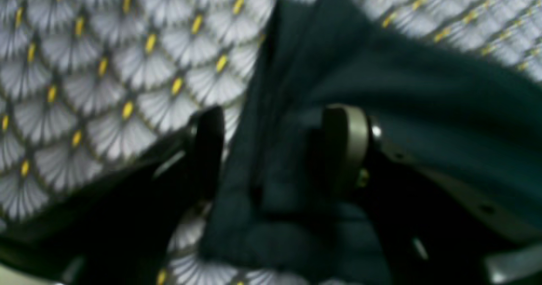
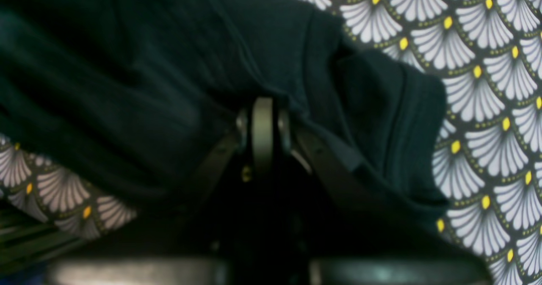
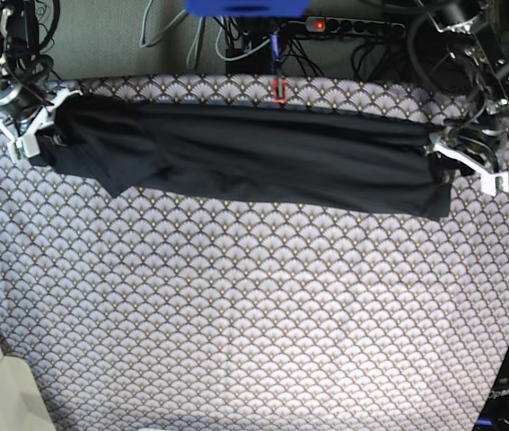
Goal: Fold the T-shirt properly
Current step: 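Hold the folded strip with both grippers and straighten it, then lift the strip end with the left gripper and fold it toward the right gripper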
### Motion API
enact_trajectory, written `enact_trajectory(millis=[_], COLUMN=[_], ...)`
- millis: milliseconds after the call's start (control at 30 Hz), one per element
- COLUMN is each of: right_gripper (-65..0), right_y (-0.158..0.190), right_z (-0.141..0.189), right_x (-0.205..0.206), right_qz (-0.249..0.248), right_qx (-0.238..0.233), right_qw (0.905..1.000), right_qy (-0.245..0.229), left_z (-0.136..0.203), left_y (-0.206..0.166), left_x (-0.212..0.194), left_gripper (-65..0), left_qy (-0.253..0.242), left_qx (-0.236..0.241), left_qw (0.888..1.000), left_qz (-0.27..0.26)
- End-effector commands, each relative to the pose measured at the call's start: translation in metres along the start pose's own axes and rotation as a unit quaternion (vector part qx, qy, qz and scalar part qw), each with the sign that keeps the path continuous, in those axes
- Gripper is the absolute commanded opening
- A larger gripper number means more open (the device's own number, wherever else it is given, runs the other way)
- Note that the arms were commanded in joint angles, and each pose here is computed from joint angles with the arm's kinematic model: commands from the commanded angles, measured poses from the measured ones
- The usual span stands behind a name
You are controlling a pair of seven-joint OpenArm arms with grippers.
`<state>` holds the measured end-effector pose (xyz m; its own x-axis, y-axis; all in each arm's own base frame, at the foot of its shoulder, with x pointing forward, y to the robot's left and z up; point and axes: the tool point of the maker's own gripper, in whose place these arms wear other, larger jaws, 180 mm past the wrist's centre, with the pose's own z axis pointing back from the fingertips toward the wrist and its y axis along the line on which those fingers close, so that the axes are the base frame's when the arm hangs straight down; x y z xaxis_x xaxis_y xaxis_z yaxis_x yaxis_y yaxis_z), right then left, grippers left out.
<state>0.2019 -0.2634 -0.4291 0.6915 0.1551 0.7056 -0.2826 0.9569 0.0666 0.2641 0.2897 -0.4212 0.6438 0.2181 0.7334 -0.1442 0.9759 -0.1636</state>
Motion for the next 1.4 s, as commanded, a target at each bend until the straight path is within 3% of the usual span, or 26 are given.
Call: enact_trajectory(millis=[0, 467, 533, 667, 833, 1000, 1167, 1367], right_gripper=[-65.0, -65.0, -65.0, -65.0, -65.0, -65.0, -65.0, -65.0], right_y=[-0.006, -0.006, -0.006, -0.006, -0.006, -0.007, -0.007, -0.007], right_z=[0.003, 0.003, 0.003, 0.003, 0.003, 0.003, 0.003, 0.003], right_x=[-0.006, -0.007, -0.007, -0.007, -0.007, -0.007, -0.007, -0.007], right_qz=[0.013, 0.013, 0.013, 0.013, 0.013, 0.013, 0.013, 0.013], right_qx=[-0.007, -0.008, -0.008, -0.008, -0.008, -0.008, -0.008, -0.008], right_qw=[0.9997, 0.9996, 0.9996, 0.9996, 0.9996, 0.9996, 0.9996, 0.9996], right_qy=[0.021, 0.023, 0.023, 0.023, 0.024, 0.024, 0.024, 0.024], left_z=[0.001, -0.012, -0.012, -0.012, -0.006, 0.014, 0.041, 0.053], left_y=[0.003, 0.0, -0.002, -0.005, -0.008, -0.034, -0.085, -0.149], left_x=[0.016, 0.001, -0.002, -0.007, -0.006, 0.032, 0.075, 0.079], left_gripper=[-29.2, -30.3, -37.3, -65.0, -65.0, -65.0, -65.0, -65.0], left_qy=[-0.025, -0.005, -0.003, 0.005, 0.0, -0.058, -0.12, -0.093], left_qx=[0.0, -0.01, -0.014, -0.015, -0.014, -0.022, -0.059, -0.074], left_qw=[1.0, 1.0, 1.0, 1.0, 1.0, 0.998, 0.987, 0.979], left_qz=[0.0, 0.024, 0.024, 0.027, 0.017, -0.019, -0.089, -0.167])
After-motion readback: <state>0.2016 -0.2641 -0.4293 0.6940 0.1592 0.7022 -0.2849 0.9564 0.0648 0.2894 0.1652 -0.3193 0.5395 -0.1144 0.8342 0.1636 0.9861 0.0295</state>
